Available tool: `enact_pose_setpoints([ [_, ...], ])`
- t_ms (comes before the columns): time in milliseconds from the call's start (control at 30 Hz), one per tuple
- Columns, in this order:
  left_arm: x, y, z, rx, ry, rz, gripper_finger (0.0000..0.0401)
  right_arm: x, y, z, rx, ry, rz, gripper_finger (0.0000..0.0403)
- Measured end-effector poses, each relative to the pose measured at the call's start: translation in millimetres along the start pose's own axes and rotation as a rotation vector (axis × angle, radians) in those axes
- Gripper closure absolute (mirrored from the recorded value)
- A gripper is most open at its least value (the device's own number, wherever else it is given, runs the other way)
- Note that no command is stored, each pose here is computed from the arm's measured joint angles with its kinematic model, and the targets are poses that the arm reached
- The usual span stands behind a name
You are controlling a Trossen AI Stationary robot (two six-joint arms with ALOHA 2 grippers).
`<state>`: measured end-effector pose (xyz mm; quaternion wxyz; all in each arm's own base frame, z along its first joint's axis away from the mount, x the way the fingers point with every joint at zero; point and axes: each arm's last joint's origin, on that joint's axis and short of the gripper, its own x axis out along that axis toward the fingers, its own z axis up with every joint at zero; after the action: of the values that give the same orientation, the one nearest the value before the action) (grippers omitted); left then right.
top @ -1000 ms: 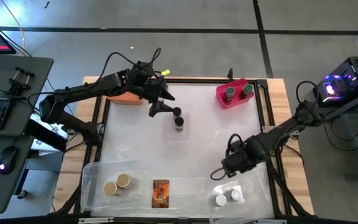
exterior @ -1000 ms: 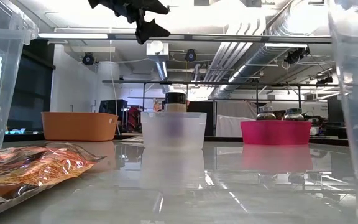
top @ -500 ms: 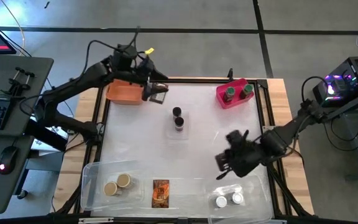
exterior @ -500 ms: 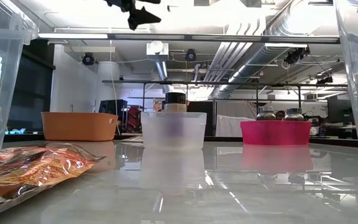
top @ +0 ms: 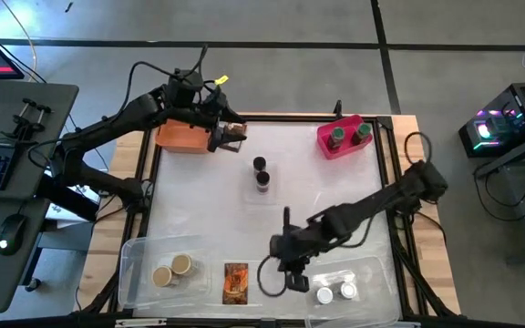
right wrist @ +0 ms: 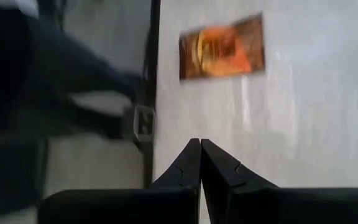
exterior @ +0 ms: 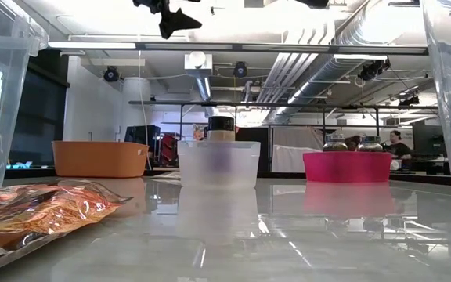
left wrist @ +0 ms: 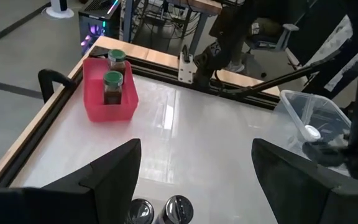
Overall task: Sort spices by type
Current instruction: Adjust the right transparent bin, then put the bottom orange seasoning pack into the orange bin
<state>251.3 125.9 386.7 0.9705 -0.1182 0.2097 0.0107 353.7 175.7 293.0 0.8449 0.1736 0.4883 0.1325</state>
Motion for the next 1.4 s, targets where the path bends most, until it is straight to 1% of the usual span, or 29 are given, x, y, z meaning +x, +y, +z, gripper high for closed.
enact_pose_setpoints([
  [133,0.0,0.0,-0.5,-0.006,0.005,0.001,0.0107,16.8,-1.9,-0.3,-0.111,0.079,-0.024,0.0403],
  [333,0.0,0.0,-1.0,-0.015,0.009,0.001,0.0107,36.8,-5.4,-6.4,-0.162,0.164,-0.02,0.0403],
  [533,0.0,0.0,-1.0,-0.013,0.009,0.001,0.0107,33.6,-6.0,-19.6,-0.166,0.307,-0.008,0.0403],
  [667,-0.2,0.7,-1.1,0.001,0.009,0.007,0.0107,29.6,-3.4,-27.9,-0.199,0.377,-0.003,0.0403],
  [800,-0.6,1.5,-0.9,0.004,0.007,0.011,0.0107,26.7,-7.6,-32.4,-0.186,0.436,-0.032,0.0403],
  [900,-0.6,1.5,-0.6,0.001,0.004,0.009,0.0107,22.8,-11.5,-32.3,-0.203,0.431,-0.086,0.0403],
  [967,-4.5,-0.8,4.2,-0.026,-0.013,-0.028,0.0107,15.2,-9.8,-28.2,-0.246,0.391,-0.124,0.0403],
  [1033,-16.5,-7.0,15.3,-0.034,-0.057,-0.107,0.0107,-1.0,-8.7,-21.2,-0.285,0.359,-0.172,0.0403],
  [1100,-34.2,-17.6,29.0,-0.015,-0.116,-0.182,0.0107,-17.4,-9.7,-13.2,-0.316,0.335,-0.212,0.0403],
  [1200,-58.6,-32.4,39.1,0.002,-0.177,-0.226,0.0107,-38.9,-19.2,-0.8,-0.33,0.296,-0.31,0.0403],
  [1267,-69.6,-45.6,35.9,-0.021,-0.176,-0.255,0.0107,-54.2,-27.4,7.6,-0.315,0.241,-0.356,0.0403],
  [1300,-73.9,-55.0,30.3,-0.032,-0.158,-0.283,0.0107,-62.2,-31.3,10.5,-0.3,0.216,-0.375,0.0403],
  [1400,-74.6,-83.6,0.1,-0.065,-0.057,-0.393,0.0107,-80.9,-44.0,16.6,-0.231,0.151,-0.457,0.0403],
])
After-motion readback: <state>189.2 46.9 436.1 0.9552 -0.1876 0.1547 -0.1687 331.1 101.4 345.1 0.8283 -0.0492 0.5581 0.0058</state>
